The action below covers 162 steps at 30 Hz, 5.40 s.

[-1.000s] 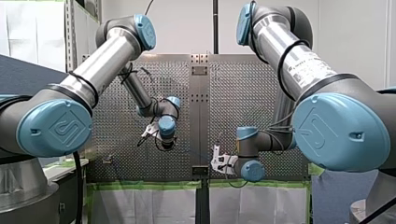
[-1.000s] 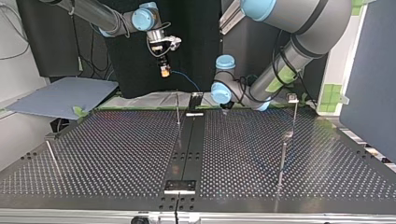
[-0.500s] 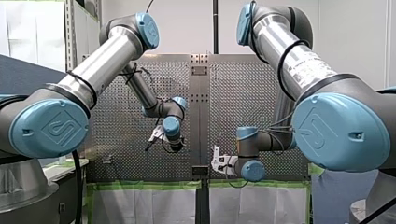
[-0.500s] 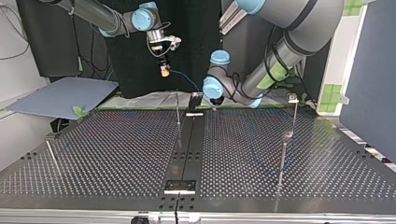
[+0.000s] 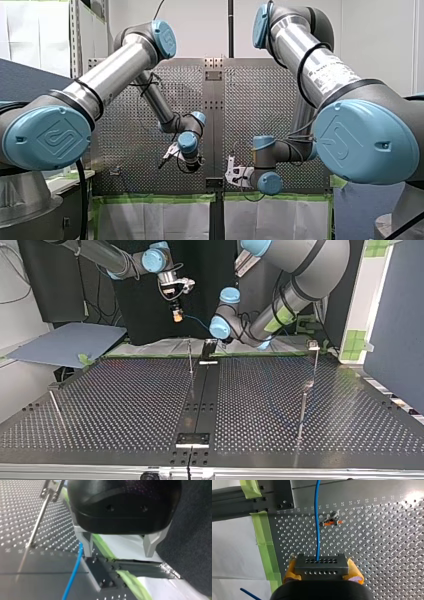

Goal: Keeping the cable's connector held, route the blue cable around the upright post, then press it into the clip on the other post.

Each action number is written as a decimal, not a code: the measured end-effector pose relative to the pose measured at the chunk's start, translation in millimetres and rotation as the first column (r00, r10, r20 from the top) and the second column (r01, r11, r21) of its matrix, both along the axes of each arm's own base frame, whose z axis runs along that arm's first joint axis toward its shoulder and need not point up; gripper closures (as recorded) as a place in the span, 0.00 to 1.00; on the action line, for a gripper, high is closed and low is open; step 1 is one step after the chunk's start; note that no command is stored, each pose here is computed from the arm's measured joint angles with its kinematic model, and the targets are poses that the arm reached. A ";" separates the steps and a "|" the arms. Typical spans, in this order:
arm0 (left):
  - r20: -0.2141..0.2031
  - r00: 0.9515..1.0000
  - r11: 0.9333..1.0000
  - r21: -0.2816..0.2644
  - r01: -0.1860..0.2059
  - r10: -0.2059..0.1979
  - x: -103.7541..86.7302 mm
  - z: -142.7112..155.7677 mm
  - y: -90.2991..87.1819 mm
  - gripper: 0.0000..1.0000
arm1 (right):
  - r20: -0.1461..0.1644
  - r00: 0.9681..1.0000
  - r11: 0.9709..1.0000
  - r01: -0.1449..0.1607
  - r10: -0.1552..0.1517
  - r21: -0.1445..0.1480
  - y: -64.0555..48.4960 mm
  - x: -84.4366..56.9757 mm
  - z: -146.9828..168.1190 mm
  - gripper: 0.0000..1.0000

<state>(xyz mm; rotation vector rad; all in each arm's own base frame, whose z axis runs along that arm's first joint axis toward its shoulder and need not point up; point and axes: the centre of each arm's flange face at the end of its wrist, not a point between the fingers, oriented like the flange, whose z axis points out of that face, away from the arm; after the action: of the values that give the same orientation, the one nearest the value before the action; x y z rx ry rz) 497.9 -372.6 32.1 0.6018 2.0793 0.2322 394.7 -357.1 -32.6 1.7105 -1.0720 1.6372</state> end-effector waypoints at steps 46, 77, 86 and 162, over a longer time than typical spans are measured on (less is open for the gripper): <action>0.041 0.998 0.958 -0.285 -0.039 0.053 11.7 39.6 -12.7 0.00 | -0.056 0.997 0.998 0.054 -0.055 -0.026 -14.0 -14.6 -0.6 1.00; -0.046 0.998 0.967 -0.255 0.019 -0.032 4.7 3.9 -34.7 0.00 | -0.047 0.999 0.999 -0.027 0.026 -0.025 -9.3 -5.1 0.3 1.00; -0.079 0.992 0.981 -0.177 0.085 -0.100 -0.2 -8.4 -46.1 0.00 | -0.047 0.999 0.999 -0.023 0.022 -0.024 -11.8 -6.5 0.4 1.00; 0.045 0.985 0.971 -0.163 0.174 -0.169 -38.7 -5.2 -105.5 1.00 | -0.141 0.984 0.994 0.109 -0.109 -0.004 -40.1 -34.7 -1.9 1.00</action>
<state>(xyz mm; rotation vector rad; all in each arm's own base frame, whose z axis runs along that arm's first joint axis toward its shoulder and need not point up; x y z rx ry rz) 459.2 -478.1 26.9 0.6671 1.9805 -0.0323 360.0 -397.3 -34.5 1.7106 -1.0807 1.4257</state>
